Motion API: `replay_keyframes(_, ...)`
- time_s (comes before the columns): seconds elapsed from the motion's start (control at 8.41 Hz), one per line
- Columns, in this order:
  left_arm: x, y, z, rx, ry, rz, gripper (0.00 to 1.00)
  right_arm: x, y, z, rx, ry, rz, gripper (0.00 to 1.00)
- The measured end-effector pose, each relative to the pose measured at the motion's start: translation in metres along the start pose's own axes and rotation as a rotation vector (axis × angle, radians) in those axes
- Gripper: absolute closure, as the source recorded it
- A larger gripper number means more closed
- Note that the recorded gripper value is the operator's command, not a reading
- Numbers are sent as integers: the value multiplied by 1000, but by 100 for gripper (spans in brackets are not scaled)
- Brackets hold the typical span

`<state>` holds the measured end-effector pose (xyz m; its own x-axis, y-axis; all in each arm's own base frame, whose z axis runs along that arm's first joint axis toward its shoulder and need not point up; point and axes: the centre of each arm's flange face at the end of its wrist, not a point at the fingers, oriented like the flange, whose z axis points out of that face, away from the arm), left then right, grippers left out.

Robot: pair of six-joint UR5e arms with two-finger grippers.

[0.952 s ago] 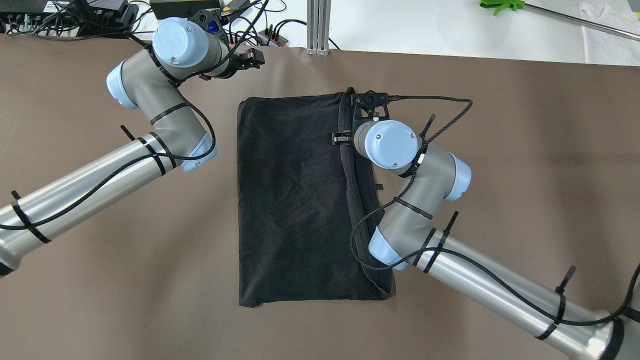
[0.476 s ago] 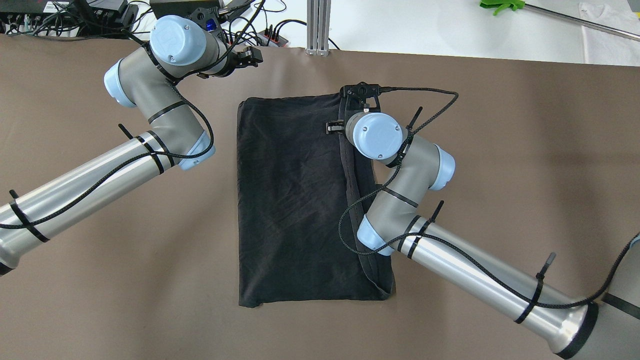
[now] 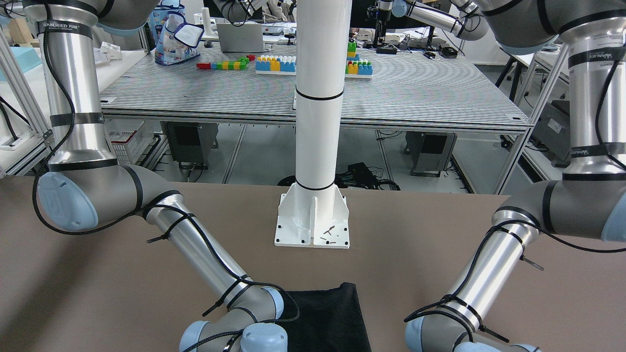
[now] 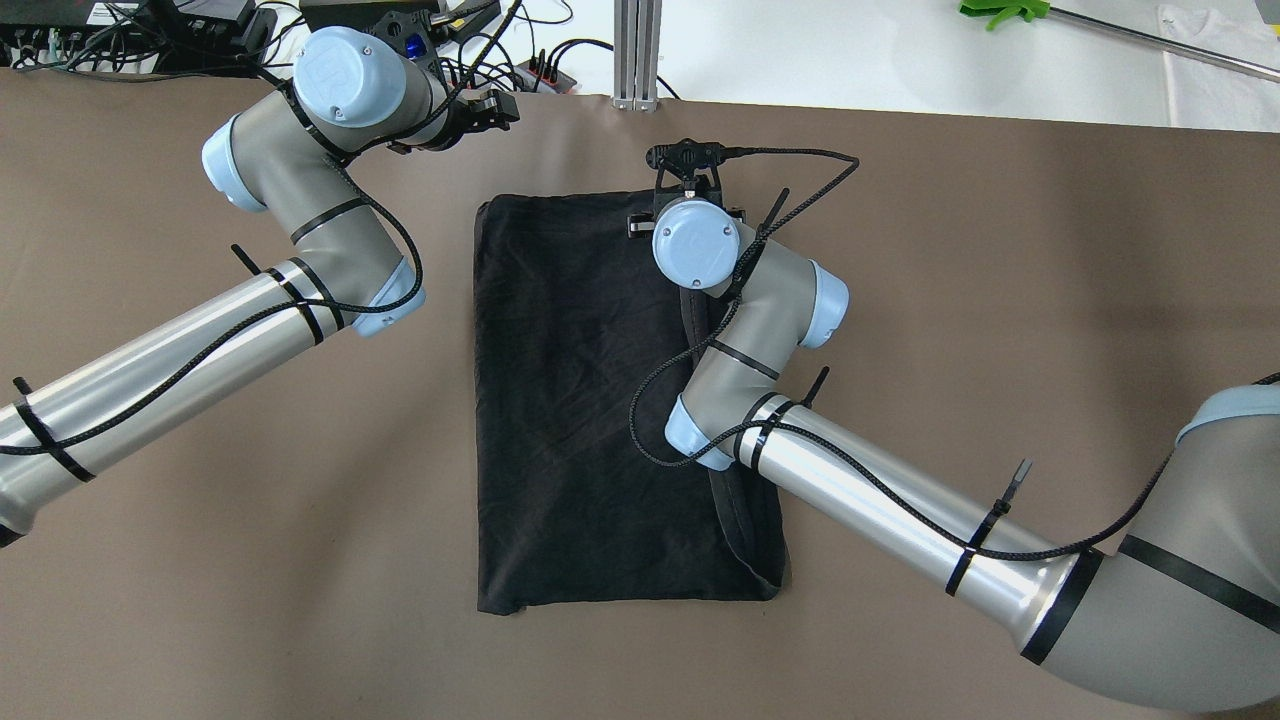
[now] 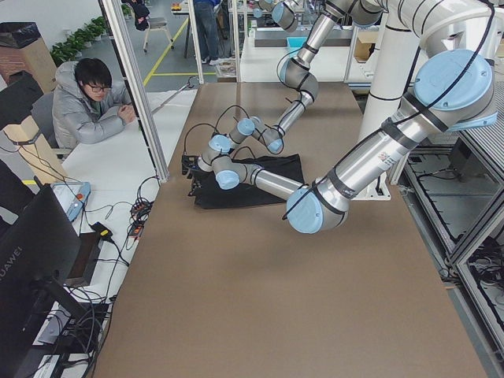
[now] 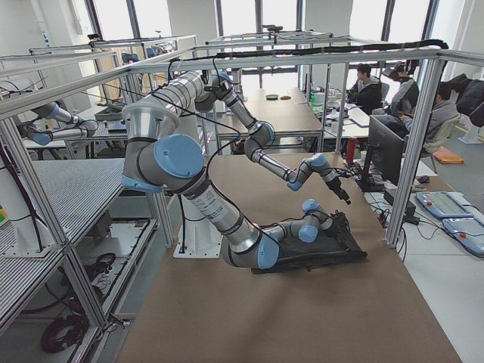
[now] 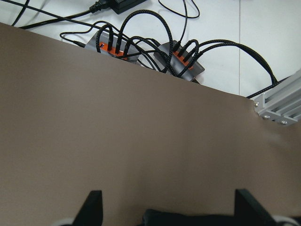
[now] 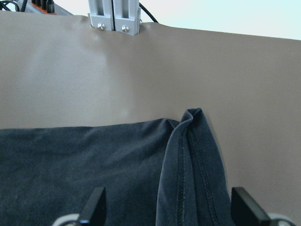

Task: Fold clothes

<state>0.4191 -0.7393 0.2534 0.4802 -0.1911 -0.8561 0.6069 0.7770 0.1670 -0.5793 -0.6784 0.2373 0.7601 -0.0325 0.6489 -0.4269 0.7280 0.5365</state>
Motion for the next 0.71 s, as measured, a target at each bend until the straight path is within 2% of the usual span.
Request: replay_keyframes(0.71, 0, 0, 0, 1, -2, 0, 0, 9, 11, 24, -22, 58, -52, 21)
